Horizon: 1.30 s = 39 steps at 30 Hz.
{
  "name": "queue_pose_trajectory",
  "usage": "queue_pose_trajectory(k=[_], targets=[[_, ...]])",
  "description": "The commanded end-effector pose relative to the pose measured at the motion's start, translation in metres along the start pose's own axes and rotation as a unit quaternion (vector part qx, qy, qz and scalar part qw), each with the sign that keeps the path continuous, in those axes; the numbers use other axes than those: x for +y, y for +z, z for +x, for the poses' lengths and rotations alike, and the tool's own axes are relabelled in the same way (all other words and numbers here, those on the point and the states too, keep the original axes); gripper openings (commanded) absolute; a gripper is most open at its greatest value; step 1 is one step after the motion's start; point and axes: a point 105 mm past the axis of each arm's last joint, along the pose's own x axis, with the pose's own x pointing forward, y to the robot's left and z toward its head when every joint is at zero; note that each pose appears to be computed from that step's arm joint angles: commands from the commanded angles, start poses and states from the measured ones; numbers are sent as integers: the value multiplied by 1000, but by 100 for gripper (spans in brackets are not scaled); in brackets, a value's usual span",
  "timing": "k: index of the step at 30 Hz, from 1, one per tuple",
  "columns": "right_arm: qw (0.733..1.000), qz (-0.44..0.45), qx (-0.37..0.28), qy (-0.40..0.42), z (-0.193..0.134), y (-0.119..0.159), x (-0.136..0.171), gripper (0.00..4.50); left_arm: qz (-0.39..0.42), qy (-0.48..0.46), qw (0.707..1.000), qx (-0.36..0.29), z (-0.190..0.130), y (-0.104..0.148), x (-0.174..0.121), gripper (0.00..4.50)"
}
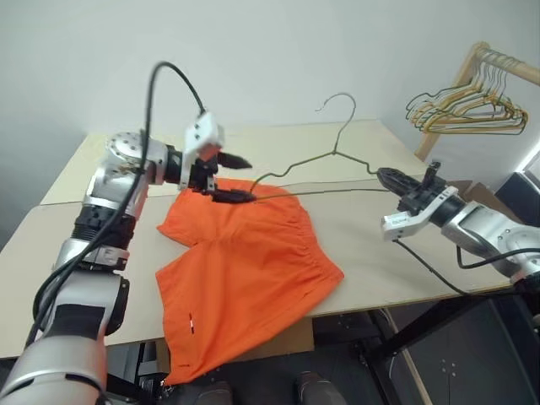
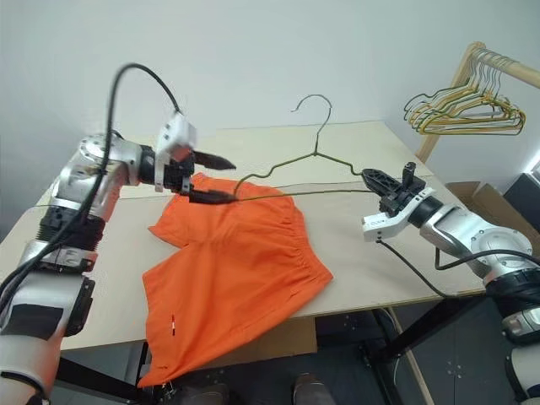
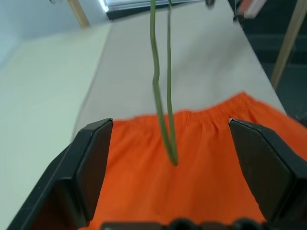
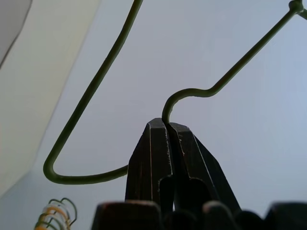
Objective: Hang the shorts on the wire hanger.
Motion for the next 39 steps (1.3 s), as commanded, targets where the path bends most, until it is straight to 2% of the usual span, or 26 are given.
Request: queue_pose_trajectory(k=[1,10,15,19,27,33,37,39], targets=[[999,-15,-13,-38,6,-1,-21,7,1,-9,1000,4,5,15,4,416],[999,-22,-40,-25,11,9,-23,7,-11,-73,997,25,26,9,-10,416],[999,-27,-34,-15,15,9,-22,7,-19,-75,993,86,39,-9,-13,416],[999,-27,-36,-14,16,10,-24,0,-17,-63,994,91,46,-13,-11,294],[999,-25,-39,-9,17,12,-24,0,-14,-58,995,82,46,-11,-8,11],[999,-22,-40,-9,15,12,-29,0,-10,-51,995,83,42,-11,-5,3],[996,23,-90,8,3,27,-27,103,-5,-35,996,83,34,-8,4,0],[993,37,-114,12,-4,34,-28,178,1,-20,996,86,30,-8,10,0]])
